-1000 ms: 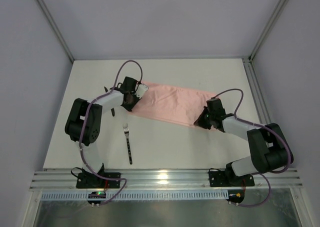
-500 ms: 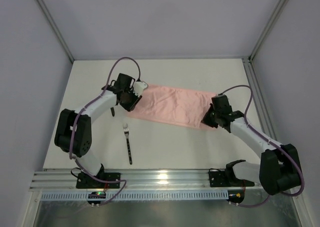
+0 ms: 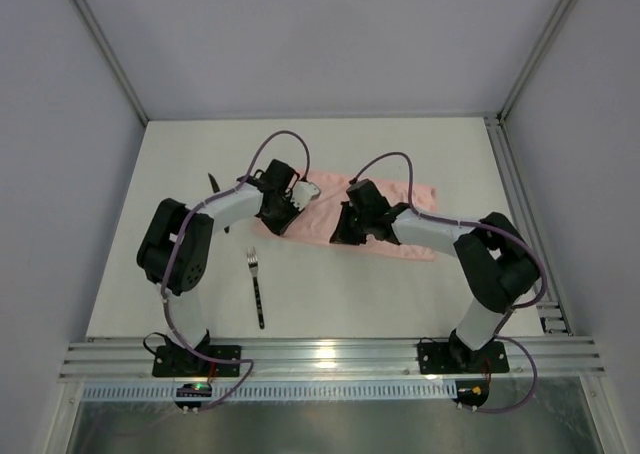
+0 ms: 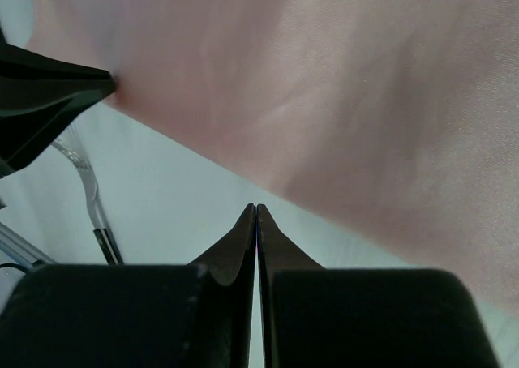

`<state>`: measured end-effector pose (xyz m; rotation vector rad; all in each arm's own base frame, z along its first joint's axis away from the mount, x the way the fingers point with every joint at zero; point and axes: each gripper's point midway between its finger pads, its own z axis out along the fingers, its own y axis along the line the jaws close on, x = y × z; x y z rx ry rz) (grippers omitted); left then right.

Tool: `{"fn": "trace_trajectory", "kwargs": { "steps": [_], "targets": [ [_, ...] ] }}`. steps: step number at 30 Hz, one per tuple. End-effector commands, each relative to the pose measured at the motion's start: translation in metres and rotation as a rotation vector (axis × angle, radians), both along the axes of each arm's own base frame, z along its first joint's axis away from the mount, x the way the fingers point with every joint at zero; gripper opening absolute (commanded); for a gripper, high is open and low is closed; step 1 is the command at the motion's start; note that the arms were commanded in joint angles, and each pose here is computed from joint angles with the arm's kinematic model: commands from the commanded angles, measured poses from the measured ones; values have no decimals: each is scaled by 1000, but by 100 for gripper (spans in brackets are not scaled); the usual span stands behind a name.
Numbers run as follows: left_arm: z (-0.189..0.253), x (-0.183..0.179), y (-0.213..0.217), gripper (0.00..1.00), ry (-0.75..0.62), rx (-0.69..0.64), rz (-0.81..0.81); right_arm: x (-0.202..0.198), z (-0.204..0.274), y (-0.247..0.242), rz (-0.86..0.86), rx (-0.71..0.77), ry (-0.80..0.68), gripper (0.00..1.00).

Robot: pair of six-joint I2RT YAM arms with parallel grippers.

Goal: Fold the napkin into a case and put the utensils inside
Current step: Smooth out the rectangle-folded napkin at the center of the board.

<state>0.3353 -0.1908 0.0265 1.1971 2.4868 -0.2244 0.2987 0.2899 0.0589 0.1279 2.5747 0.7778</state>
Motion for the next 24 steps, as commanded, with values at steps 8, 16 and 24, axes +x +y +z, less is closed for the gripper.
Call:
{"fn": "trace_trajectory", "kwargs": {
  "steps": [8,16,24],
  "targets": [
    [-13,-6,21,6,-9,56,48,-15,-56,-35,-116,-27,148,4],
    [-24,-12,40,5,15,72,85,-34,-50,-95,-264,-16,159,4],
    [-7,-14,32,7,-5,4,49,-34,1,-138,-341,-21,62,4]
  ]
}}
